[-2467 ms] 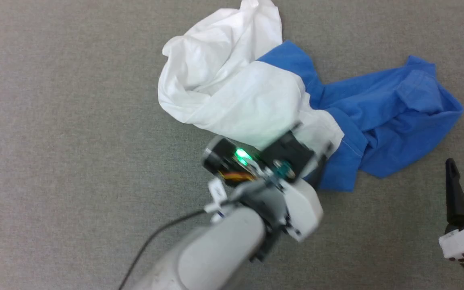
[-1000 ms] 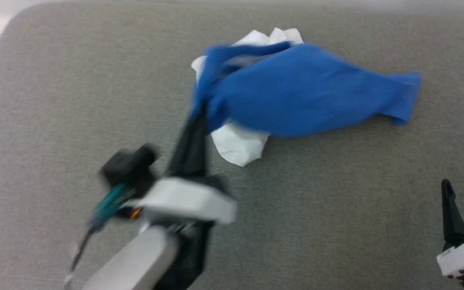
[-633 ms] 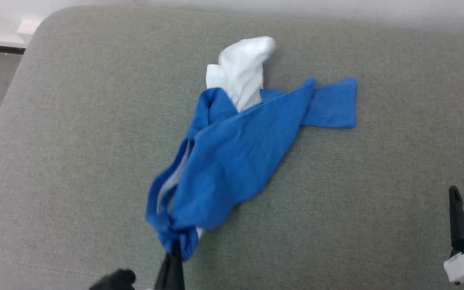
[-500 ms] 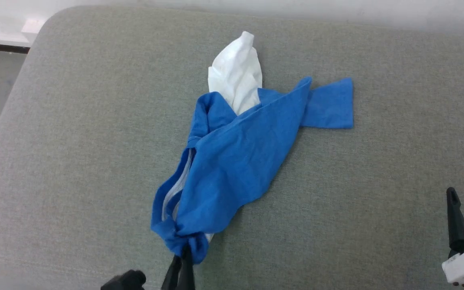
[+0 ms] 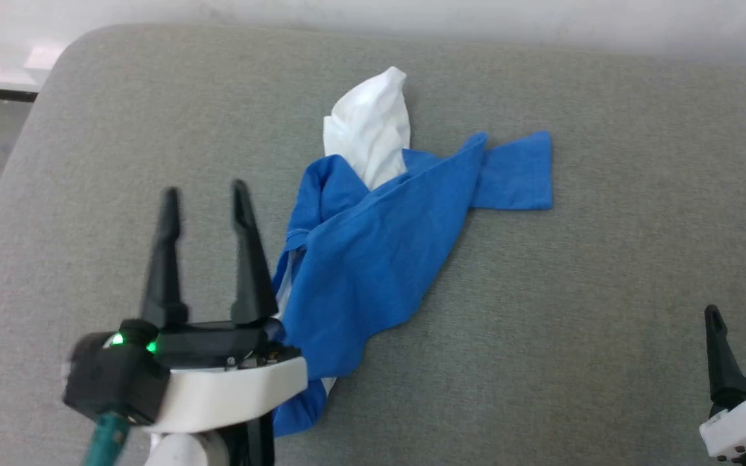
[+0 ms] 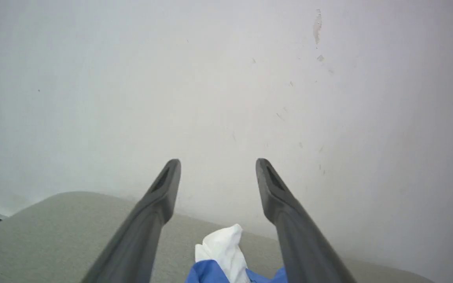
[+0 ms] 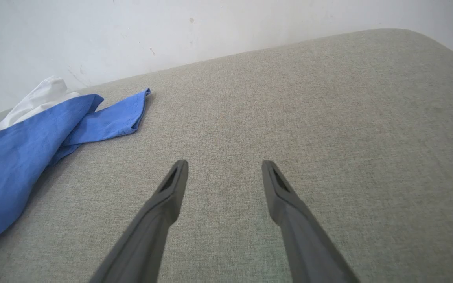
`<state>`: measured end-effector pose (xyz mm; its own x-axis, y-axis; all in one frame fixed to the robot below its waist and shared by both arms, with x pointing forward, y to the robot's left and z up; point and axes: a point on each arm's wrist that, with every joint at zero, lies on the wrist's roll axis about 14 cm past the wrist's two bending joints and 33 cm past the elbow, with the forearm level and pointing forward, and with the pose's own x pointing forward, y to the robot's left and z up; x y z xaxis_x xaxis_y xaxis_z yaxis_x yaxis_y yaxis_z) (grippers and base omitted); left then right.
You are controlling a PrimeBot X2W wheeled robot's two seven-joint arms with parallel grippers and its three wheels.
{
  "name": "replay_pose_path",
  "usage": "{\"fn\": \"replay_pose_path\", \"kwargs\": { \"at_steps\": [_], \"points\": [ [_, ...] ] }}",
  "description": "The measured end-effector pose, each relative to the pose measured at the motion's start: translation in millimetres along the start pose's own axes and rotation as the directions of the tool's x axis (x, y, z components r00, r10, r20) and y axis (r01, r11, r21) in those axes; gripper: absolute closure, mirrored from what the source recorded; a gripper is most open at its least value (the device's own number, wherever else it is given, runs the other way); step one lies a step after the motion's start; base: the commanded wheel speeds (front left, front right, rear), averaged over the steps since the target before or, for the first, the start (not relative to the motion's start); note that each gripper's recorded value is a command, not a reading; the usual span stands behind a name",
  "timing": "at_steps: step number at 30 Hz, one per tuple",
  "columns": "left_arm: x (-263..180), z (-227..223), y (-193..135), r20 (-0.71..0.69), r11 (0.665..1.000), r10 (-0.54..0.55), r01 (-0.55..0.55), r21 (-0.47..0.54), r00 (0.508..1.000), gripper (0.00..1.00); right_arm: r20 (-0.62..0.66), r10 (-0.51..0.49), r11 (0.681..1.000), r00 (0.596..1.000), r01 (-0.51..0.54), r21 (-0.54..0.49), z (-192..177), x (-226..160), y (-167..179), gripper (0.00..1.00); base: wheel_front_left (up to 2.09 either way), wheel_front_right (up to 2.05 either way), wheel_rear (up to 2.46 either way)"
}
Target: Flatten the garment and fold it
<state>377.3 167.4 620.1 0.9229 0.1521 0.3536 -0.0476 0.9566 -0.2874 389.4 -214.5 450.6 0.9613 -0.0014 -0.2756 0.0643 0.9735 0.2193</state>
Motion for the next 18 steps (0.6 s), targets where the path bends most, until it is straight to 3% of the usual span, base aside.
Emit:
{"fn": "replay_pose_path", "kwargs": {
  "at_steps": [3, 7, 14, 18],
  "points": [
    [2.7, 8.5, 7.0, 0.080, 0.978, 0.013, -0.029, 0.209, 0.997, 0.00, -0.002, -0.009, 1.000, 1.000, 0.009, 0.007, -1.6, -3.4, -3.2, 0.00, 0.00, 0.00, 0.00],
    [-6.8, -3.8, 15.2, 0.061, 0.948, 0.042, -0.059, 0.312, 0.997, 0.00, -0.007, -0.021, 1.000, 1.000, 0.021, 0.007, -4.5, -8.0, -7.2, 0.00, 0.00, 0.00, 0.00],
    [-24.3, -17.0, 32.4, 0.008, 0.931, 0.116, -0.111, 0.348, 0.993, 0.00, -0.019, 0.122, 0.992, 0.992, -0.122, -0.024, 5.7, 6.5, 39.0, 0.00, 0.00, 0.00, 0.00],
    [-26.7, -19.9, 35.5, -0.003, 0.930, 0.141, -0.131, 0.342, 0.990, 0.00, 0.003, 0.295, 0.951, 0.955, -0.293, -0.100, 39.1, 28.2, 88.4, 0.00, 0.00, 0.00, 0.00]
  ]
}}
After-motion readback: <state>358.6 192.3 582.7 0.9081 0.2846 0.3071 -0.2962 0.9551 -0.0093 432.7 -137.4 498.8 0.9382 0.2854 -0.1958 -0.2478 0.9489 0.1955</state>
